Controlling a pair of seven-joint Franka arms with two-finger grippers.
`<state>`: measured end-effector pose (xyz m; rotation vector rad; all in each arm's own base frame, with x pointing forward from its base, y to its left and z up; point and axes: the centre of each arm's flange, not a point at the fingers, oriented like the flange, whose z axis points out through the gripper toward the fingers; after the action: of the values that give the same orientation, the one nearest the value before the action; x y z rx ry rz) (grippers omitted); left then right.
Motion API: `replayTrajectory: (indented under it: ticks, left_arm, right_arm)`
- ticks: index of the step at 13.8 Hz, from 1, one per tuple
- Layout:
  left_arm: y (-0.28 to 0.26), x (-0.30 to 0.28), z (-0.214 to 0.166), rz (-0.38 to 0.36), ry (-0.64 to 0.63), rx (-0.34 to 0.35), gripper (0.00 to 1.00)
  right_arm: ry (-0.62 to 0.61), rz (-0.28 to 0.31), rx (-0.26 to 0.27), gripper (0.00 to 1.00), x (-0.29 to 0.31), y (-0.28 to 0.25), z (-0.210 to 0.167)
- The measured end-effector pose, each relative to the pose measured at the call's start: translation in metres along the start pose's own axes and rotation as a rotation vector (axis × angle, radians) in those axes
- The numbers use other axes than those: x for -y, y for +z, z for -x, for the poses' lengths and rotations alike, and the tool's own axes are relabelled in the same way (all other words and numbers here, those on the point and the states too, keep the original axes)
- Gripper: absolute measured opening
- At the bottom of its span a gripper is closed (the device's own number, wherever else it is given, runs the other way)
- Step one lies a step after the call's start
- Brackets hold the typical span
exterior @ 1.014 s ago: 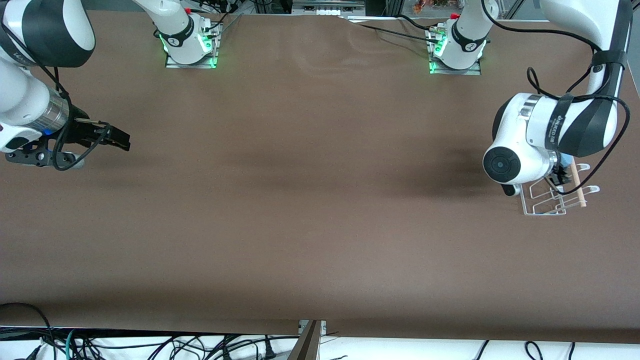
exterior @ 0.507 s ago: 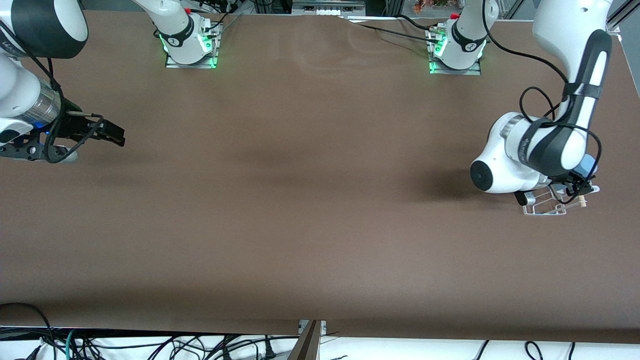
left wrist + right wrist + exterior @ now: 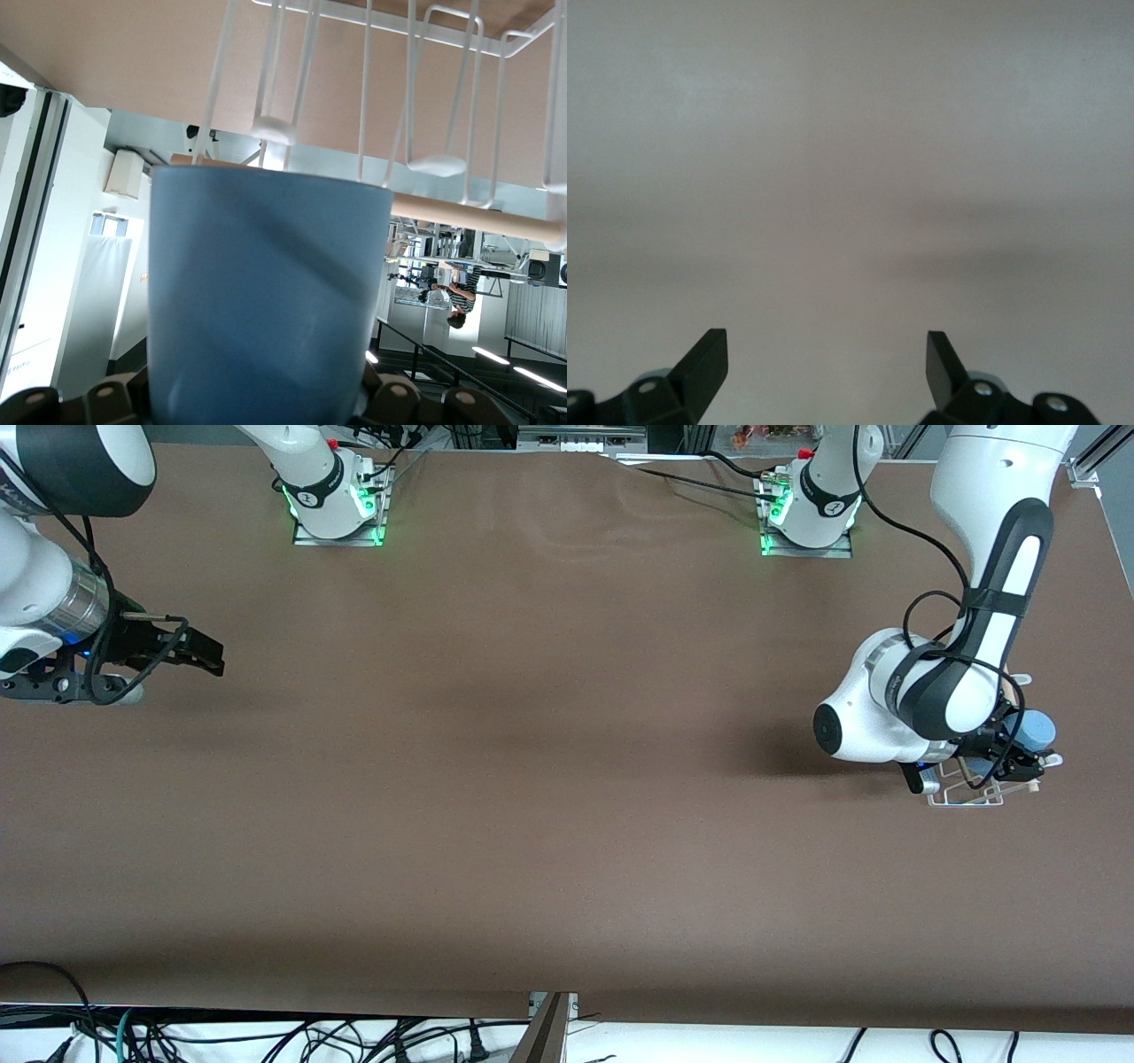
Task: Transfer cup to left arm and place on rack
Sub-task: 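Lower the cup onto a rack peg with the left gripper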
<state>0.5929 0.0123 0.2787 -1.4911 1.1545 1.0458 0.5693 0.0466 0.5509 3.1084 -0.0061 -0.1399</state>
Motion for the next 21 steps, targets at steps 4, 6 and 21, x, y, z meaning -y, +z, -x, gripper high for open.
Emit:
replayTrajectory:
  ticks: [4,6,21]
  left_arm:
    - [0.003,-0.001,-0.006,-0.013,0.001,0.009,0.71]
    - [0.009,0.001,-0.011,-0.032,0.005,0.001,0.71]
    - [0.034,-0.002,-0.042,-0.079,0.039,-0.048,1.0]
  right_arm:
    - [-0.017,0.001,0.013,0.99,0.0,-0.015,0.004]
    - [-0.019,0.002,0.022,0.99,0.0,-0.014,0.005]
    - [-0.018,0.002,0.018,0.99,0.0,-0.017,0.005]
